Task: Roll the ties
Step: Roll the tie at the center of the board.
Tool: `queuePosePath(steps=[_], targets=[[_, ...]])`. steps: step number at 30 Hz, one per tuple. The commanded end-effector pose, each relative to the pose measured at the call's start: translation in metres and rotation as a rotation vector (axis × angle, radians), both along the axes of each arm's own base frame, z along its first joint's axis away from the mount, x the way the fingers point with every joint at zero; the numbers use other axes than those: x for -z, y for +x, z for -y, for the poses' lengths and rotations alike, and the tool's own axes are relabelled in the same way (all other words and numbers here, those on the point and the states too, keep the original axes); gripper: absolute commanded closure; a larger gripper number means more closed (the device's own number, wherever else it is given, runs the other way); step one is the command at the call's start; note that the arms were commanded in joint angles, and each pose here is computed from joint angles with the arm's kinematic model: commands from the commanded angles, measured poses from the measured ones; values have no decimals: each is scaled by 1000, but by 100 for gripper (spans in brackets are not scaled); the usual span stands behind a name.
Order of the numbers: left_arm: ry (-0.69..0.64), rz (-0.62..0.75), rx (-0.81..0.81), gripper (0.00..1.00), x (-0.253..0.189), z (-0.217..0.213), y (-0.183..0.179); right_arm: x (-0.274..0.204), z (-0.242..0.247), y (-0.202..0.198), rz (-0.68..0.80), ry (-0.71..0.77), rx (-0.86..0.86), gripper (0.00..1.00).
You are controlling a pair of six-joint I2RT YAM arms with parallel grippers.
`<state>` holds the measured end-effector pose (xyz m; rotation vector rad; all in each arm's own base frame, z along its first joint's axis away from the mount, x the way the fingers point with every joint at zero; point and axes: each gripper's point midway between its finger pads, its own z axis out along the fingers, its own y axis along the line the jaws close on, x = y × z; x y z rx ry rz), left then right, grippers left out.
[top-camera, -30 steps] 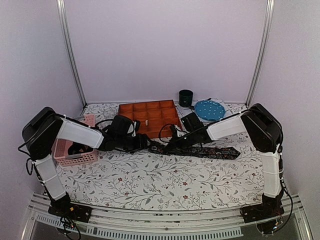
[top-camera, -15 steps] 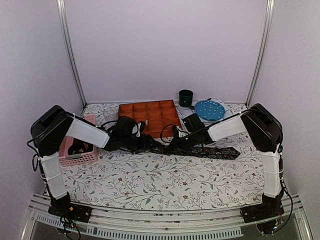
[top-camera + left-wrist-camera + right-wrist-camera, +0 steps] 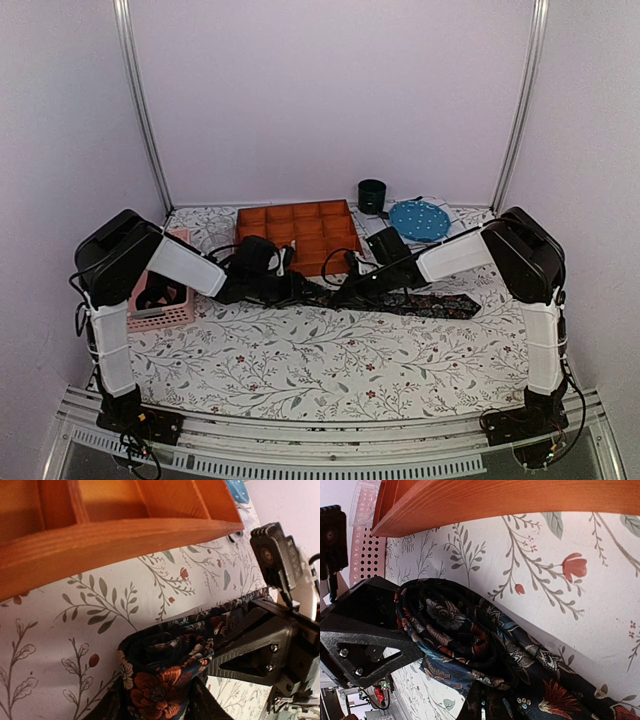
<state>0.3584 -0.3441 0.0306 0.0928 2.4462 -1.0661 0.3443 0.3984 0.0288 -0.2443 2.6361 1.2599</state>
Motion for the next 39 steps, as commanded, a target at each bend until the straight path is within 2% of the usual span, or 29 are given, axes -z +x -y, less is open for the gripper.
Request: queuePosePath(steps=[1,6,10,14,21,28,31,33,39], targets=[[-40,22,12,64,-6,5,6,49,15,-7,-86,-72,19,96],[-37,25,6,86,-8,4,6,45,13,-8,-85,-61,14,96],[-9,22,-14,100,-7,-2,3,31,10,-7,-66,-38,8,95],[14,40,-32,100,-21,-9,-3,15,7,-17,-52,-29,-5,94],[134,31,-60,100,-20,-33,-36,-64,-15,-41,49,55,-47,82],[188,16,-77,100,-25,-58,-75,-125,-16,-70,126,111,-55,78],[190,15,-89,100,-27,-67,-89,-129,-4,-70,152,86,-13,78],[199,1,-100,100,-20,-76,-99,-120,6,-60,188,14,36,78],[211,-5,-124,100,-12,-89,-108,-56,53,-15,213,-236,148,81]])
